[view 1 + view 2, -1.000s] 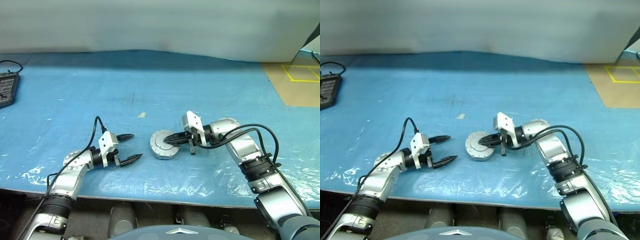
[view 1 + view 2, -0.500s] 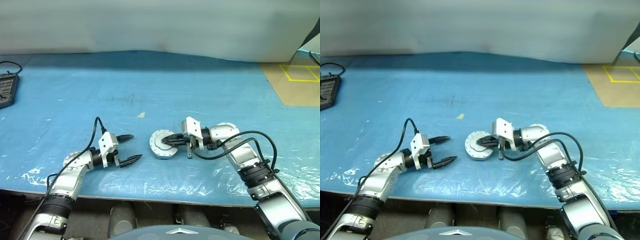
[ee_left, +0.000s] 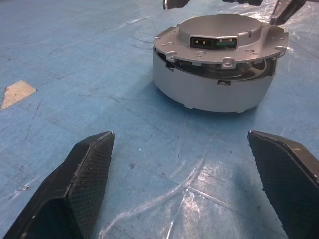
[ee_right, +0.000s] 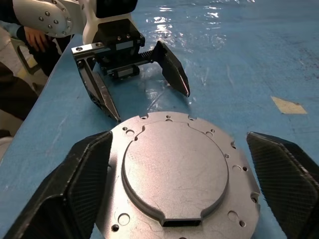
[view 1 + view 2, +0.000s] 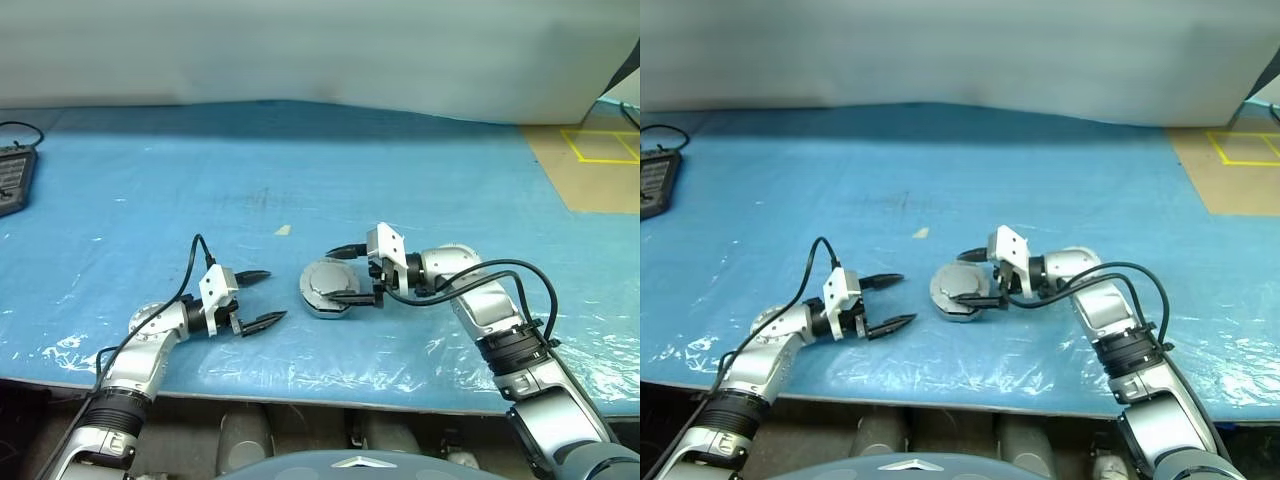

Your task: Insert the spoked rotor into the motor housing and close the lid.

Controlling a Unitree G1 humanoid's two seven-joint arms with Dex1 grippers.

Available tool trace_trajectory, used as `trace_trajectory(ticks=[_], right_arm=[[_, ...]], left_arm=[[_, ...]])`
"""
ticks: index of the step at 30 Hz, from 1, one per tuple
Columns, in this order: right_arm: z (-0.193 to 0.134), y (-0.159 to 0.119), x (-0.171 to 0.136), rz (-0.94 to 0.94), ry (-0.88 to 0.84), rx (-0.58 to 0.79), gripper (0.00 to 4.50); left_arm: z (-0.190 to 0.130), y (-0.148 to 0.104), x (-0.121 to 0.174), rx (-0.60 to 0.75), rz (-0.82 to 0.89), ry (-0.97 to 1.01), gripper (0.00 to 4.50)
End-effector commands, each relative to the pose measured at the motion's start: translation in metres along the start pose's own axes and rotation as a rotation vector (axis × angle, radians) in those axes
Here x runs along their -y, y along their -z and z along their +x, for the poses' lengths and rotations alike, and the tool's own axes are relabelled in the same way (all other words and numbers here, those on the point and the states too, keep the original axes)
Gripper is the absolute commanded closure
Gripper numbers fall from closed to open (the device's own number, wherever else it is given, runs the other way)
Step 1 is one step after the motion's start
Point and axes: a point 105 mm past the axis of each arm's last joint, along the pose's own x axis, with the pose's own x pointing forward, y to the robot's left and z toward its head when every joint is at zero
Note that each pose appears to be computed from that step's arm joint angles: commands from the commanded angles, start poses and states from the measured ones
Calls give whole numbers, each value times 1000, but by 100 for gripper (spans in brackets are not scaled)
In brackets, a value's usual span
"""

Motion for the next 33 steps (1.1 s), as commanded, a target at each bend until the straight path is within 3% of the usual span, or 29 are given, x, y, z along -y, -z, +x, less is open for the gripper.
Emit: trace_trajectory(ticks=[1, 8, 11, 14, 33], right_arm=[[0, -4, -4, -30, -15, 12, 1], [3, 14, -5, 24, -20, -19, 1], [4, 19, -5, 38, -17, -33, 61], [5, 22, -7, 35, -26, -44, 155], [7, 17, -6, -96, -36, -145, 156]], left_arm=[[2, -9, 1, 16, 35, 11, 0], [2, -9, 1, 13, 36, 9, 0], [2, -8, 0, 12, 35, 5, 0], [1, -9, 0, 13, 34, 2, 0], [3, -11, 3, 18, 26, -4, 0]])
